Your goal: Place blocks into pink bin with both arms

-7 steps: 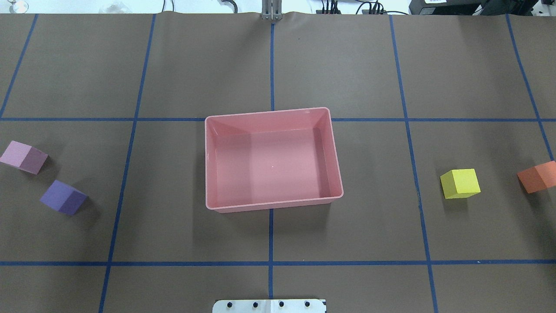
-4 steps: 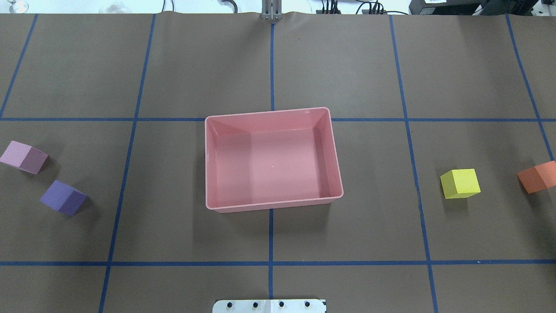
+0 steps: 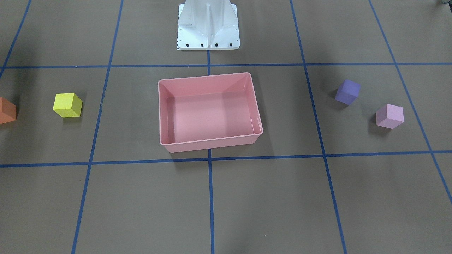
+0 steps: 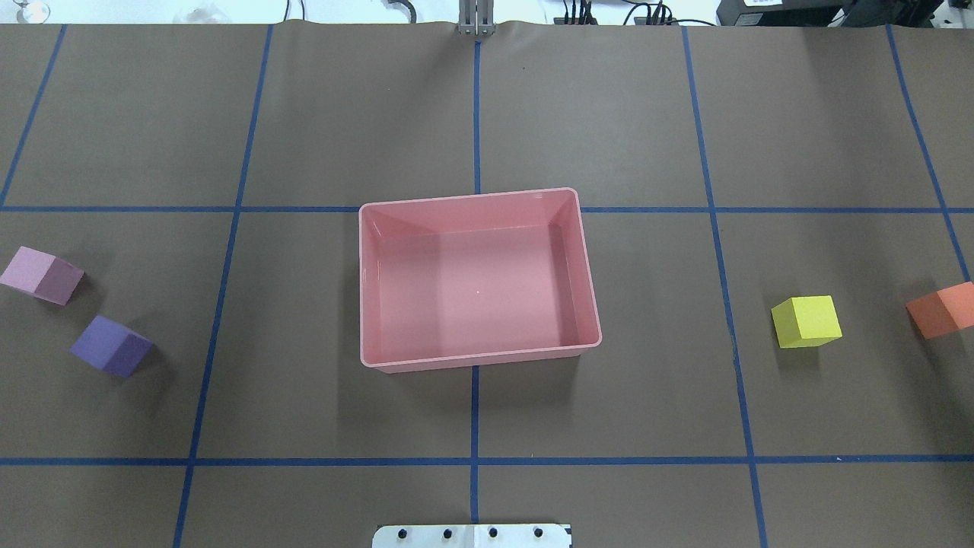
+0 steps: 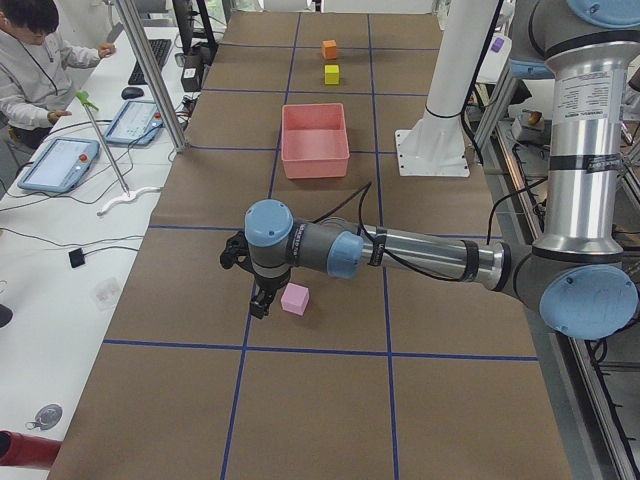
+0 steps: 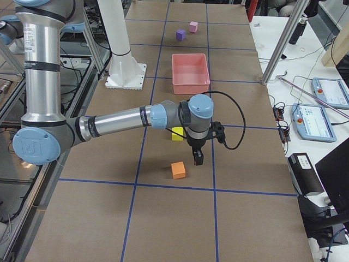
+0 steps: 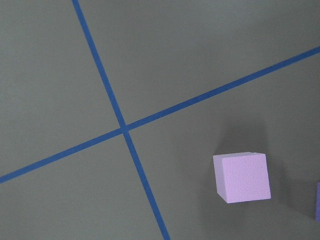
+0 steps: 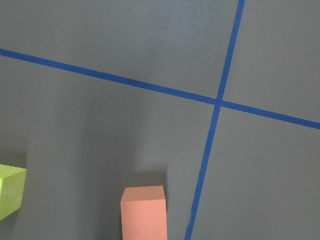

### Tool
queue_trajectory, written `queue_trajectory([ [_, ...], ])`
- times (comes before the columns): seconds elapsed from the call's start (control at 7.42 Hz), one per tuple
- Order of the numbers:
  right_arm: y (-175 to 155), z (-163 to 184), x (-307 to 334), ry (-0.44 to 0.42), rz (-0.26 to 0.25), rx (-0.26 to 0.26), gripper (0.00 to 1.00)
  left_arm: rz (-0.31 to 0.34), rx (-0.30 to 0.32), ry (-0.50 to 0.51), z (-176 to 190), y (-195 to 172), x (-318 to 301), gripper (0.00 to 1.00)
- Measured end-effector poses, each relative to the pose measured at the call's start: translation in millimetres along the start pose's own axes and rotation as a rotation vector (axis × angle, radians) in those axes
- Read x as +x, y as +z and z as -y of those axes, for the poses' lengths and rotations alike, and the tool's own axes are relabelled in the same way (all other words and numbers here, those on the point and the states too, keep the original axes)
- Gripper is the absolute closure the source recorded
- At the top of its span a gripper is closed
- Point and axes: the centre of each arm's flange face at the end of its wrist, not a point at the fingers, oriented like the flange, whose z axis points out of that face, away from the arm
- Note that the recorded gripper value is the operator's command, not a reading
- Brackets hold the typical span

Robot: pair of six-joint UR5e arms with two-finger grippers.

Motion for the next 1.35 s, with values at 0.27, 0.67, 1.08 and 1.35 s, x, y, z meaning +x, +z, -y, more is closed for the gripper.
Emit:
queue_trajectory([
  [0.27, 6, 16, -25, -0.011, 0.007, -0.008, 0.00, -0.029, -0.040, -0.021, 7, 29, 20, 0.00],
  [0.67, 11, 23, -39, -0.006, 0.009, -0.017, 0.00, -0.058, -0.043, -0.127, 9, 90, 33, 0.00],
  [1.08, 11, 24, -39, -0.006, 0.009, -0.017, 0.00, -0.048, -0.024, -0.148, 6, 158, 57, 0.00],
  [1.35, 11, 24, -39, -0.007, 0.009, -0.018, 0.00, -0.032, -0.036, -0.137, 4, 176, 70, 0.00],
])
